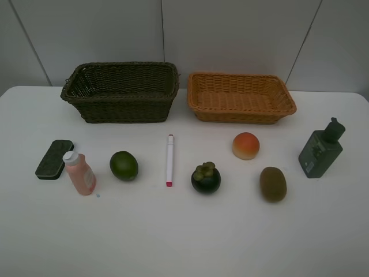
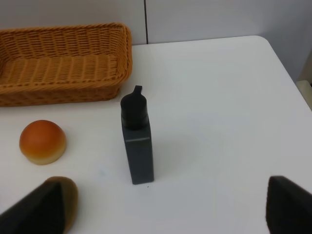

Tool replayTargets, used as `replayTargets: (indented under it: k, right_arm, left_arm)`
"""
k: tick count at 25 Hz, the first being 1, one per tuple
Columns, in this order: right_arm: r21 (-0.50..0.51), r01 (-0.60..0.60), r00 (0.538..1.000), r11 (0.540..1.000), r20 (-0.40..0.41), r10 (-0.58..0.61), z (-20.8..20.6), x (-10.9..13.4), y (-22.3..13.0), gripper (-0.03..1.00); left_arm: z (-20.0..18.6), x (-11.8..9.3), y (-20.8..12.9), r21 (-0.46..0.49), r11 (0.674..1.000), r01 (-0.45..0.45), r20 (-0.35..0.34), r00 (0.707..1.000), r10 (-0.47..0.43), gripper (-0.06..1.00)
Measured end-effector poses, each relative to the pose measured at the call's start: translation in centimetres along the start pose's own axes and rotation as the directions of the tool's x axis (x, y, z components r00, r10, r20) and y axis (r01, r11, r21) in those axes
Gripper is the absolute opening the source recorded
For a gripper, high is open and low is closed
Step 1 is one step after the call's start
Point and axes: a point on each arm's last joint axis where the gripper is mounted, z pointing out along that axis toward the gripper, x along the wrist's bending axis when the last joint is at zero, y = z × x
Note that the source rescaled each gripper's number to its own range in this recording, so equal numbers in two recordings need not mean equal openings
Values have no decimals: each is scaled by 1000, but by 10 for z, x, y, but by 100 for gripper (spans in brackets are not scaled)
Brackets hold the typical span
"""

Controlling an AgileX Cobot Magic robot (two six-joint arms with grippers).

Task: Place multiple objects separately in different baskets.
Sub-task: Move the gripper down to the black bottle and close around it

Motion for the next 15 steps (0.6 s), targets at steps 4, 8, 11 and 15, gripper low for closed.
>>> replayTargets:
  k: [4,8,11,15]
  right_arm:
    - [0,0,1000,1000,0,0,0,0,0,100]
    - [0,0,1000,1000,0,0,0,0,0,100]
    - [0,0,1000,1000,0,0,0,0,0,100]
    - [0,0,1000,1000,0,0,0,0,0,100]
  left_arm:
    - [0,0,0,0,1000,0,0,1000,0,100]
    - [0,0,0,0,1000,0,0,1000,0,100]
    - [0,0,0,0,1000,0,0,1000,0,100]
    - [0,0,0,0,1000,0,0,1000,0,100]
